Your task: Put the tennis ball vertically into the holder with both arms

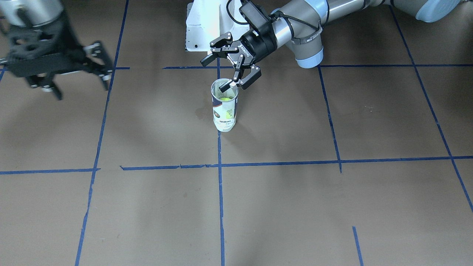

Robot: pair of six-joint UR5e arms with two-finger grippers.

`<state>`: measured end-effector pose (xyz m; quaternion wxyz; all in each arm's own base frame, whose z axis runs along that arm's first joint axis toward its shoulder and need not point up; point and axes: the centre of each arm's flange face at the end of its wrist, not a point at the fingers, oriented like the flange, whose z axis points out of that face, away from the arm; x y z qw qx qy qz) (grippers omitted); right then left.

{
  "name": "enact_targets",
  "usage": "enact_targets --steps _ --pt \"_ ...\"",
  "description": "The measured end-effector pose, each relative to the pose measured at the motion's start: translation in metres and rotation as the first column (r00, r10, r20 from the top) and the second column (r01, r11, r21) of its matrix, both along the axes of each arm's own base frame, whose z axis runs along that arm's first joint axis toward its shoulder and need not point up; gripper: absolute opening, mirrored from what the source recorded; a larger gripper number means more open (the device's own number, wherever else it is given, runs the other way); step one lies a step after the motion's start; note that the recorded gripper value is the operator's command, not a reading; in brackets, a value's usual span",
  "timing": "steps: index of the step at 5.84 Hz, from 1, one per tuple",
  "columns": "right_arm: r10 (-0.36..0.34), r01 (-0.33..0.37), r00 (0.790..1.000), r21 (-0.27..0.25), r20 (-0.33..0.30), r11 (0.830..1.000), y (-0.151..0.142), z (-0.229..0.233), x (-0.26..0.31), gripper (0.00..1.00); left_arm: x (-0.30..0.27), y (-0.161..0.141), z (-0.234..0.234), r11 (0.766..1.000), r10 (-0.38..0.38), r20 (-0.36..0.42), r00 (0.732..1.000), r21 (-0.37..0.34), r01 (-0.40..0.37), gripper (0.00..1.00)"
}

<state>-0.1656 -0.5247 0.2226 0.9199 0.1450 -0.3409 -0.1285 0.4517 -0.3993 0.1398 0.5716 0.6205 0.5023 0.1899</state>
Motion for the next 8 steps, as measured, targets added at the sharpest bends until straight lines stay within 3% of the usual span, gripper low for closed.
enact_targets --steps 1,2,3,5,6,7,8 --pt "-0.048 0.049 0.999 0.022 -0.024 0.999 -0.006 0.036 0.043 1.0 -0.016 -0.008 -0.013 0.998 -0.018 0.122 0.992 -0.062 0.026 1.0" --pt "-0.09 0.092 0.995 0.032 -0.043 0.995 -0.009 0.073 0.084 1.0 -0.036 -0.026 -0.015 0.99 -0.01 0.257 0.966 -0.132 0.045 1.0" --pt "-0.135 0.136 0.99 0.031 -0.052 0.99 -0.007 0.116 0.123 1.0 -0.065 -0.059 -0.004 0.978 0.043 0.395 0.918 -0.203 0.041 1.0" --pt "-0.183 0.184 0.982 0.007 -0.052 0.983 0.004 0.193 0.192 1.0 -0.145 -0.129 0.034 0.959 0.139 0.622 0.771 -0.278 0.051 1.0" --pt "-0.206 0.205 0.978 -0.014 -0.043 0.979 0.017 0.235 0.221 1.0 -0.18 -0.16 0.071 0.948 0.169 0.717 0.677 -0.306 0.087 1.0" --pt "-0.211 0.209 0.977 -0.055 -0.031 0.976 0.035 0.275 0.241 1.0 -0.231 -0.187 0.129 0.912 0.225 0.749 0.623 -0.386 0.135 1.0" --pt "-0.201 0.198 0.979 -0.106 -0.019 0.974 0.053 0.306 0.254 1.0 -0.298 -0.209 0.192 0.816 0.308 0.681 0.664 -0.548 0.184 1.0"
